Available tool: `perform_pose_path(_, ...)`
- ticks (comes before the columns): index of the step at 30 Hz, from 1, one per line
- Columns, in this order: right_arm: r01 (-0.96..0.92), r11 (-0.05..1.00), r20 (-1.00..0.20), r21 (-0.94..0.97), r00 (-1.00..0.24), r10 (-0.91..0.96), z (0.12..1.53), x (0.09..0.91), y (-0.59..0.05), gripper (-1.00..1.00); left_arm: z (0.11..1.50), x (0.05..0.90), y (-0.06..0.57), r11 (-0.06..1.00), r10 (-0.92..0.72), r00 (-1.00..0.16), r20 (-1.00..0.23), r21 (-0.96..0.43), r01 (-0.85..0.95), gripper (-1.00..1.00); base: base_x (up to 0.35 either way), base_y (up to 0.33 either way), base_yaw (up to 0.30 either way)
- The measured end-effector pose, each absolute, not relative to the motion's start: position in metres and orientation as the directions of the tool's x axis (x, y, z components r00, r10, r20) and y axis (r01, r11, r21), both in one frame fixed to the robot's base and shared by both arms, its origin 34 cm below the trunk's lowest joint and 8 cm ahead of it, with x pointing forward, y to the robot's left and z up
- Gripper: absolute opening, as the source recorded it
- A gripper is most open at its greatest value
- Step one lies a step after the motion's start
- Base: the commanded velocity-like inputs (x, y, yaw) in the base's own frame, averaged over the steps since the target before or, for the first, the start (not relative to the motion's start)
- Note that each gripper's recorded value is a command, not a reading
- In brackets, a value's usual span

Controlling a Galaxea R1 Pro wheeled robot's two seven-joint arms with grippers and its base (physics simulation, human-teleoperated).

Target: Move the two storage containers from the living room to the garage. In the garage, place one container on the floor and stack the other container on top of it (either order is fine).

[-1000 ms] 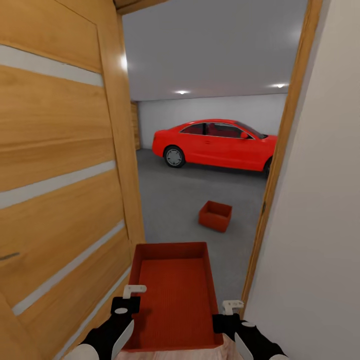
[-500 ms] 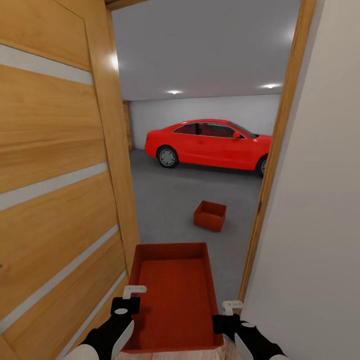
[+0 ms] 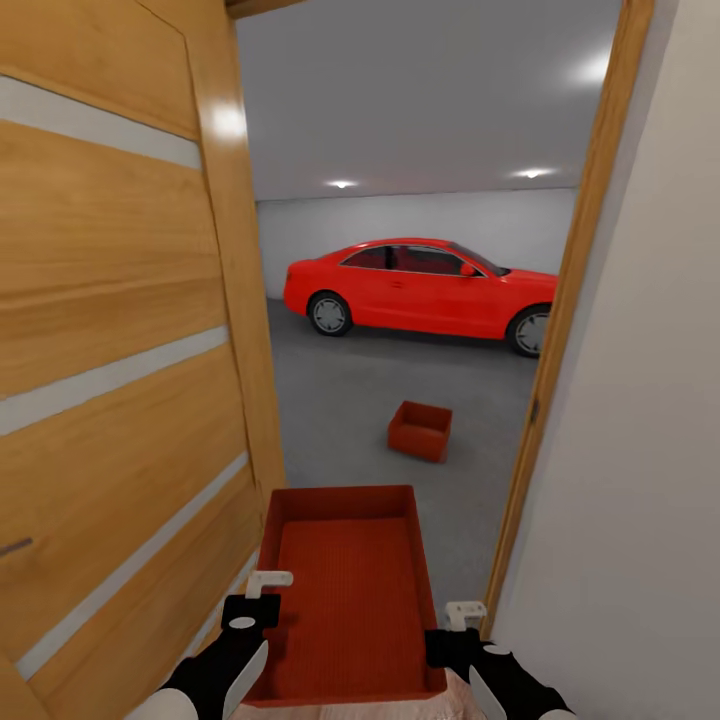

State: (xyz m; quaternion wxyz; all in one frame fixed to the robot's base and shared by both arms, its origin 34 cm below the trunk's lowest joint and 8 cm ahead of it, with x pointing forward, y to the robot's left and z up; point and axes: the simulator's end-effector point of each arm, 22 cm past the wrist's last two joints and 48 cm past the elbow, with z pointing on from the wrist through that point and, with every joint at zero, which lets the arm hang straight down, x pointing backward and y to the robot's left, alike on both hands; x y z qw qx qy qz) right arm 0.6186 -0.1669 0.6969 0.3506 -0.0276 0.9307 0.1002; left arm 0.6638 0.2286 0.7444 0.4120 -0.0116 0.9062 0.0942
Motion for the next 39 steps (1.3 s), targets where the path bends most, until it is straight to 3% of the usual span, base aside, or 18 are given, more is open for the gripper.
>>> perform_pose_path(13, -0.122, 0.978, -0.663, 0.167, -0.749, 0.019, 0.6993, 0.6203, -0.1671, -1.00, 0.7471, 0.6654, 0.2283, 0.982, 0.057, -0.656, -0.753, 0.161, -0.099, -1.00, 0.000, 0.029, -0.260)
perform_pose_path(29, -0.122, 0.978, -0.660, 0.167, -0.751, 0.019, 0.6982, 0.6191, -0.1669, -1.00, 0.7457, 0.6641, 0.2286, 0.982, 0.056, -0.658, -0.751, 0.161, -0.099, -1.00, 0.008, 0.264, -0.008)
perform_pose_path(39, -0.123, 0.978, -0.665, 0.166, -0.746, 0.020, 0.7002, 0.6206, -0.1670, -1.00, 0.7484, 0.6656, 0.2284, 0.982, 0.058, -0.653, -0.755, 0.161, -0.099, -1.00, 0.287, 0.055, 0.000)
